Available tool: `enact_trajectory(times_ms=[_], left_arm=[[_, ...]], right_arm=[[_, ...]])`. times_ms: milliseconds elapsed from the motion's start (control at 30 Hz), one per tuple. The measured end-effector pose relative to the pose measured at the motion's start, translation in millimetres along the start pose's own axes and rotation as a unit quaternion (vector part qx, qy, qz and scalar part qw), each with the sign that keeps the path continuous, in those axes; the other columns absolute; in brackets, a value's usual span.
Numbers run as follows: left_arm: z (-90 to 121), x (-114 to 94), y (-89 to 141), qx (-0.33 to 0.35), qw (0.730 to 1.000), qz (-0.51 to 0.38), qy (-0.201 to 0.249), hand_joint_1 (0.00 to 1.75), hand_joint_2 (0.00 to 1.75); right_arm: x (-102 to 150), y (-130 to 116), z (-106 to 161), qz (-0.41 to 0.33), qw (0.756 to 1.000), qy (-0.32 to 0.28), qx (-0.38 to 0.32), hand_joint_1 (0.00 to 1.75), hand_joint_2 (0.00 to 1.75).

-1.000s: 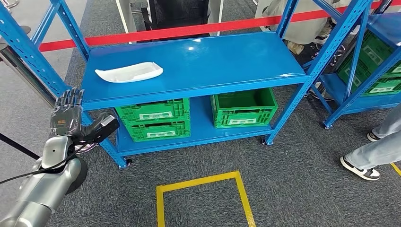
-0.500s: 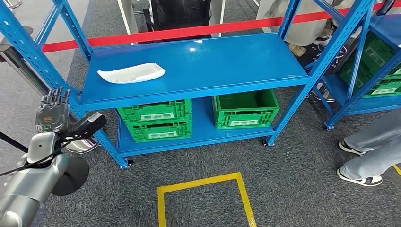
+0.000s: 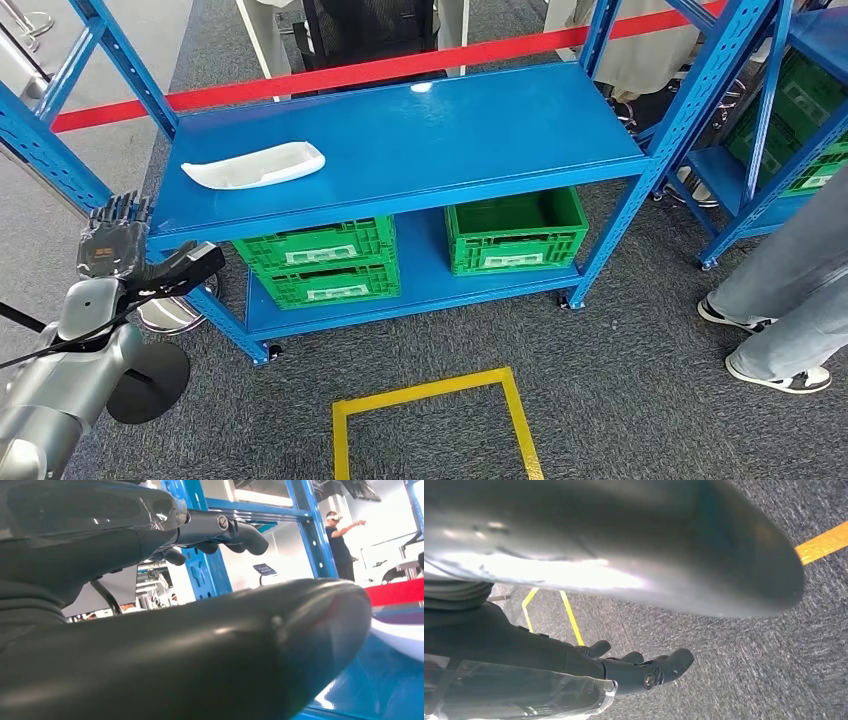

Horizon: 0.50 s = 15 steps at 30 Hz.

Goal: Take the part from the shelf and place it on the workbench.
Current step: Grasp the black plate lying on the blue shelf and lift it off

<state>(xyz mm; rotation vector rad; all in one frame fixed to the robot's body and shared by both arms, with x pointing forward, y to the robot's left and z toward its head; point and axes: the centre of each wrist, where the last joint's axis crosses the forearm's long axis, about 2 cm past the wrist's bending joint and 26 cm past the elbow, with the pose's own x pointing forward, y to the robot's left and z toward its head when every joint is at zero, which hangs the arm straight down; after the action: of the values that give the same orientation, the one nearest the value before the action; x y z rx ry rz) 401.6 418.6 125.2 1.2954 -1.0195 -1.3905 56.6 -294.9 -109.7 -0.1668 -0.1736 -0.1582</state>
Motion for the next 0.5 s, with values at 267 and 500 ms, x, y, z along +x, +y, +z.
enact_trajectory(times_ms=[267, 500], left_arm=[[-4, 13, 0, -0.038, 0.997, -0.057, -0.037, 0.0, 0.0], [-8, 65, 2, -0.035, 0.992, -0.068, -0.105, 0.0, 0.0]], right_arm=[[0, 1, 0, 0.0, 1.0, 0.004, 0.001, 0.0, 0.0], [2, 4, 1, -0.002, 1.0, -0.005, 0.004, 0.0, 0.0]])
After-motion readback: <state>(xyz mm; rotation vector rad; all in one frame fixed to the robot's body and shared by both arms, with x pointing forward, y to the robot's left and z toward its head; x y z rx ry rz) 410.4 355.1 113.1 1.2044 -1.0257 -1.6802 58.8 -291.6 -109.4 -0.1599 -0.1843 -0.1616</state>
